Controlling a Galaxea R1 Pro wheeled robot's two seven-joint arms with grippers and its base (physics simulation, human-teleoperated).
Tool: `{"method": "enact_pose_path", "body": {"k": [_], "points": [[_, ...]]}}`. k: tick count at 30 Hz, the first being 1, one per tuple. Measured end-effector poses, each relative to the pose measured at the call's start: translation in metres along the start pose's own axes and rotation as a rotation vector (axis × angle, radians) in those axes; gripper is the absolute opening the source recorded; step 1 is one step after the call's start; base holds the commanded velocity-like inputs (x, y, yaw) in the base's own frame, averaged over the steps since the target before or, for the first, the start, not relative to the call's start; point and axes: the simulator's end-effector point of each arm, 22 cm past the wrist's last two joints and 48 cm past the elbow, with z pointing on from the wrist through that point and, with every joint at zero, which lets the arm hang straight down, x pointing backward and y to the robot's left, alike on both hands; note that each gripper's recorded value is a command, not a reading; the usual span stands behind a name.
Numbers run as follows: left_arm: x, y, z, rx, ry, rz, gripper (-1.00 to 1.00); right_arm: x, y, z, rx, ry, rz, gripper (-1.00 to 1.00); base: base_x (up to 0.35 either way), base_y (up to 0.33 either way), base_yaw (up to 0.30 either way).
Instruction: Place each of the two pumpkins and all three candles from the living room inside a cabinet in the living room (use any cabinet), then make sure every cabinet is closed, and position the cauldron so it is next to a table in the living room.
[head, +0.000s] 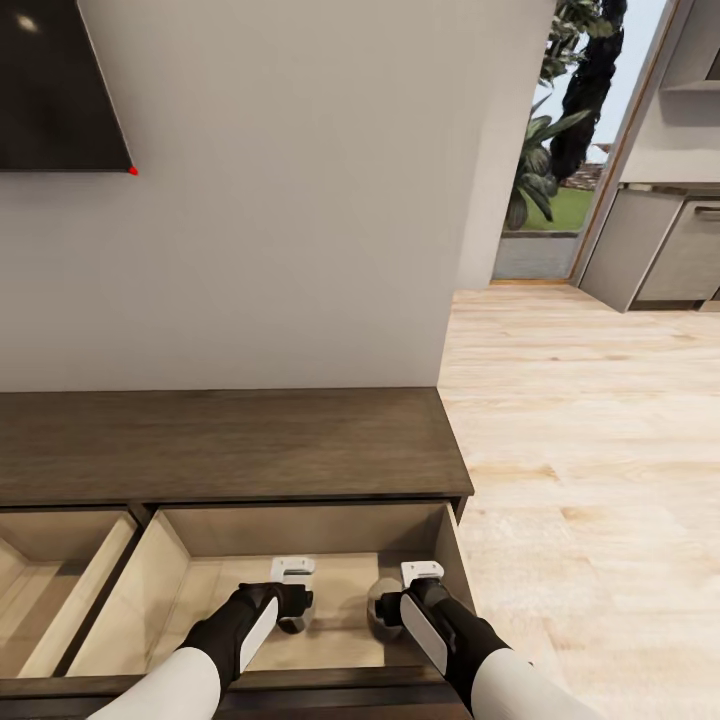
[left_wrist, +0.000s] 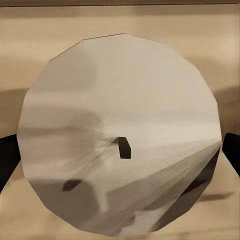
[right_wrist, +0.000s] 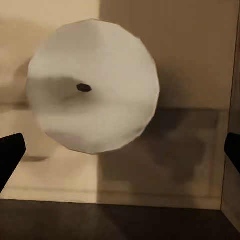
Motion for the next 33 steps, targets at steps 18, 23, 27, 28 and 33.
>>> {"method": "enact_pose_path", "body": {"k": [18, 23, 27, 28, 33], "points": [[0.000, 0.001, 0.000, -0.002, -0.002, 0.001, 1.00, 0.000, 0.000, 0.000, 0.000, 0.000, 0.000, 1.00, 0.000, 0.000, 0.000], [-0.006, 0.001, -0.004, -0.003, -0.014, 0.003, 1.00, -0.005, 0.000, -0.005, 0.000, -0.012, -0.001, 1.00, 0.000, 0.000, 0.000], [-0.013, 0.001, -0.010, -0.004, -0.030, 0.004, 1.00, -0.011, 0.000, -0.011, 0.001, -0.029, -0.002, 1.00, 0.000, 0.000, 0.000], [-0.015, 0.001, -0.012, -0.003, -0.034, 0.004, 1.00, -0.013, 0.000, -0.013, 0.001, -0.033, -0.002, 1.00, 0.000, 0.000, 0.000], [-0.024, -0.002, -0.020, 0.004, -0.053, 0.007, 1.00, -0.021, 0.001, -0.021, 0.002, -0.056, -0.003, 1.00, 0.000, 0.000, 0.000]]}}
